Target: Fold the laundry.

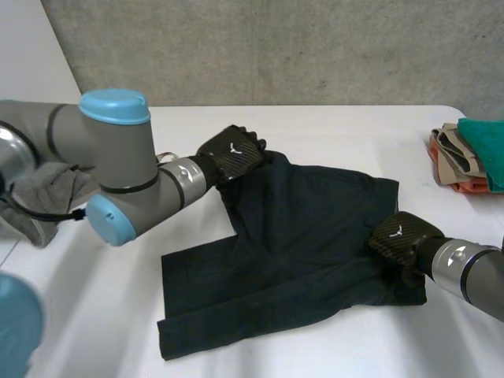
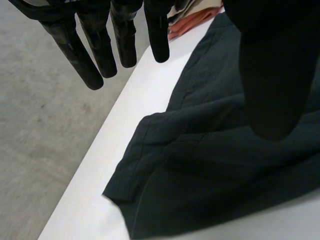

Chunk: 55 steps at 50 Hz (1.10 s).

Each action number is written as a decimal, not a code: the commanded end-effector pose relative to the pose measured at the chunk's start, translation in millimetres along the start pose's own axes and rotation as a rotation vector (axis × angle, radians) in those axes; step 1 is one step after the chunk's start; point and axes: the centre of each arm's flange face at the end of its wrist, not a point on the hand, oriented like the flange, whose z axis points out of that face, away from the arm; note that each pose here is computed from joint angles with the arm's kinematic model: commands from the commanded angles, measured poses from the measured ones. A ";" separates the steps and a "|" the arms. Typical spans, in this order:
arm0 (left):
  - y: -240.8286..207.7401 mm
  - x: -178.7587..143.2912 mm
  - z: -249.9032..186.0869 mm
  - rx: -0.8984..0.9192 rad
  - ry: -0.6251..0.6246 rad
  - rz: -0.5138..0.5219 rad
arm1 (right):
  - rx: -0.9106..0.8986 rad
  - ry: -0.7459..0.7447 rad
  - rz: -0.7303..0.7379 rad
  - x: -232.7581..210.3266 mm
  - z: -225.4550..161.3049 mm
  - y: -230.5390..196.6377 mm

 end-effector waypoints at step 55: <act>83.5 4.6 52.0 0.022 0.048 0.058 | -0.016 0.022 0.025 2.4 24.9 13.4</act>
